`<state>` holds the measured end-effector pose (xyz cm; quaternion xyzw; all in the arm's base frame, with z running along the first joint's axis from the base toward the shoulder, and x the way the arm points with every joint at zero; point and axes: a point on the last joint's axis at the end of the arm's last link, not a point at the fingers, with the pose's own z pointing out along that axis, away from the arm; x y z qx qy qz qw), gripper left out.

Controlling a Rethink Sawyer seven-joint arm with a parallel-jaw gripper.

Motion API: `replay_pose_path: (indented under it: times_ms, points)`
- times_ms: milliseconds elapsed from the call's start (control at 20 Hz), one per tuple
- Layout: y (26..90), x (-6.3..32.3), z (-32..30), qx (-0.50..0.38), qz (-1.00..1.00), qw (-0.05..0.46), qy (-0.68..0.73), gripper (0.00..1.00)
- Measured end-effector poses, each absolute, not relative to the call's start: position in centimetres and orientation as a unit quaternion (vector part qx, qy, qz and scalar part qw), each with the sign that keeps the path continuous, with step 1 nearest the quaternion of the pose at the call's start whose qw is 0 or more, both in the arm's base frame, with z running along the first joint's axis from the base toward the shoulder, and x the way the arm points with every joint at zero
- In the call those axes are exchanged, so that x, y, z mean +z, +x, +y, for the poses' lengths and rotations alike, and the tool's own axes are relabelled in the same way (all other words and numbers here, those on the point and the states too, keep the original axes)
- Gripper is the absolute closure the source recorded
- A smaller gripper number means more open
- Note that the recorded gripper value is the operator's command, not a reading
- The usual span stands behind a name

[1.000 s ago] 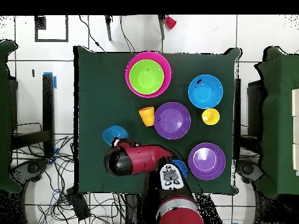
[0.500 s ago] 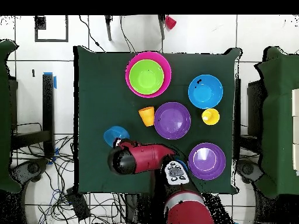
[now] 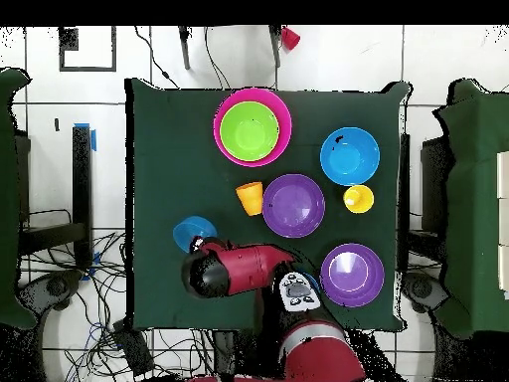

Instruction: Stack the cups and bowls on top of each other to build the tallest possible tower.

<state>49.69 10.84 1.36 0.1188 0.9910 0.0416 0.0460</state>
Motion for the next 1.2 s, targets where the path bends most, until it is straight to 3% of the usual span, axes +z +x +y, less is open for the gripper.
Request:
replay_pose_path:
  times_ms: [800,1200]
  points:
    - [52.4,7.1,12.7,0.046,0.993,0.037,0.101,1.0]
    - [53.4,6.8,14.1,0.051,0.994,0.038,0.09,1.0]
